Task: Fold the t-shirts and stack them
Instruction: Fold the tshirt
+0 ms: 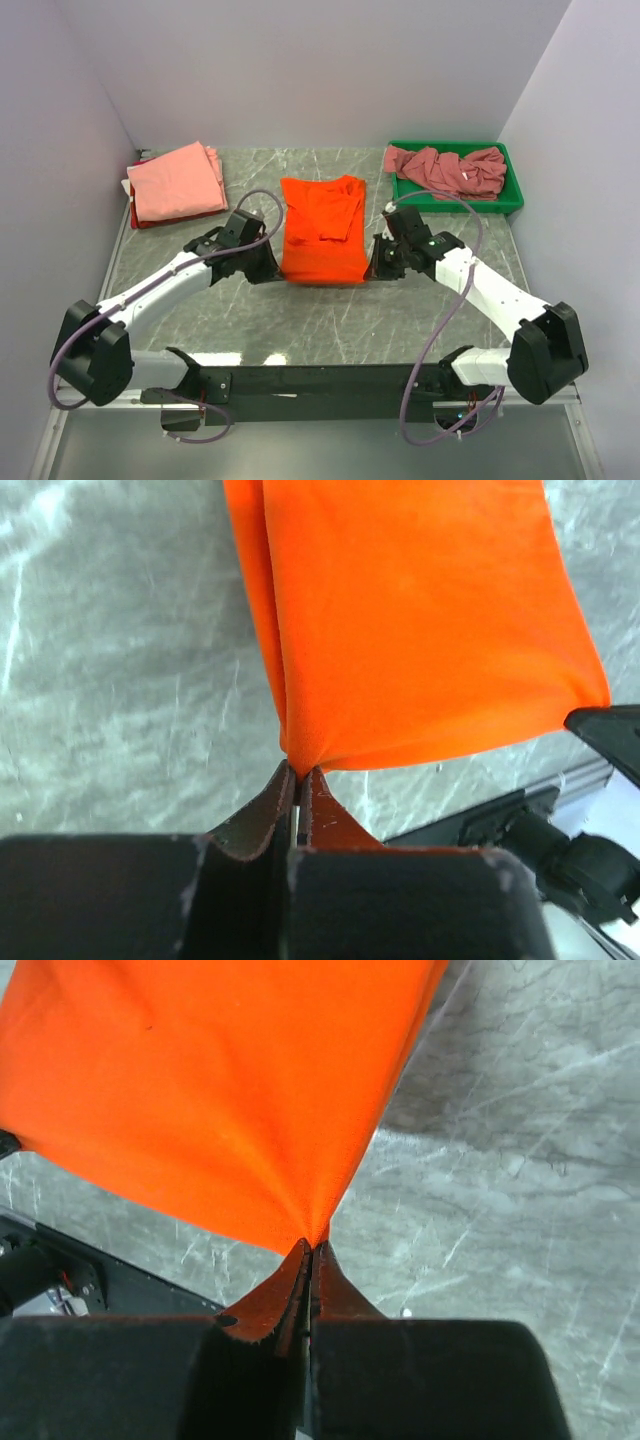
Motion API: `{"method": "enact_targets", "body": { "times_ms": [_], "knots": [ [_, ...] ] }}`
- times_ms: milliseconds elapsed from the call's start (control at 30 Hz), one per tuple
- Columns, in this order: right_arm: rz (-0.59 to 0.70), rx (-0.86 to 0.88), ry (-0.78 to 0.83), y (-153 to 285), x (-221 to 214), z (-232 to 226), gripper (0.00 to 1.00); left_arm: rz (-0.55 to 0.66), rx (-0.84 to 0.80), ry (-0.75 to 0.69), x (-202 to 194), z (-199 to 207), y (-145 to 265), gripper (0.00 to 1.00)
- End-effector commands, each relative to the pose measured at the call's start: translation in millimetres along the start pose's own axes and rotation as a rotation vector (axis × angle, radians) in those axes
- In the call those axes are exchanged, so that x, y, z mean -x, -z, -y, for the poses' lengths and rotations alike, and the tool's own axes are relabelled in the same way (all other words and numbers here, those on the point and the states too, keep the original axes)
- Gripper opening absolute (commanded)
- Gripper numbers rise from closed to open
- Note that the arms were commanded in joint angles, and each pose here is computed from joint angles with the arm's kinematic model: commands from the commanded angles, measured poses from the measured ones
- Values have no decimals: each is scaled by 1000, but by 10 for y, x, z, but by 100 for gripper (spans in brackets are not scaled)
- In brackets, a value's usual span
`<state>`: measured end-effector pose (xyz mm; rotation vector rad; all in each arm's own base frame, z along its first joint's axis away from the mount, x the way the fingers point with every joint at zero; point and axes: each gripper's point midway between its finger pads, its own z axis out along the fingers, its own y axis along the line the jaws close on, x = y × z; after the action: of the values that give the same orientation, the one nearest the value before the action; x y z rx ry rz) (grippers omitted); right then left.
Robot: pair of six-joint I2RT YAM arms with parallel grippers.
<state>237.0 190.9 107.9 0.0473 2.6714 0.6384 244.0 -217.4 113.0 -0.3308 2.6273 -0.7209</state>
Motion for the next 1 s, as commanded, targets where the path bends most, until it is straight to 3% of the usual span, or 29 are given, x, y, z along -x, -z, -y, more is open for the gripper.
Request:
{"method": "enact_targets", "body": {
  "times_ms": [0,433,567,733,967],
  "knots": [
    [-32,-73,19,157,-111,146,0,-71,46,13,-232,-148,105,1],
    [-70,-47,12,651,-672,82,0,-234,-57,9,-950,-122,675,1],
    [-70,-30,-7,837,-741,-57,0,-171,-135,31,-792,144,942,1],
    [23,-48,-46,996,-463,-178,0,-105,-141,13,-539,368,1050,1],
    [121,-140,-78,897,24,-122,0,-79,-77,-20,-190,375,789,1]
  ]
}}
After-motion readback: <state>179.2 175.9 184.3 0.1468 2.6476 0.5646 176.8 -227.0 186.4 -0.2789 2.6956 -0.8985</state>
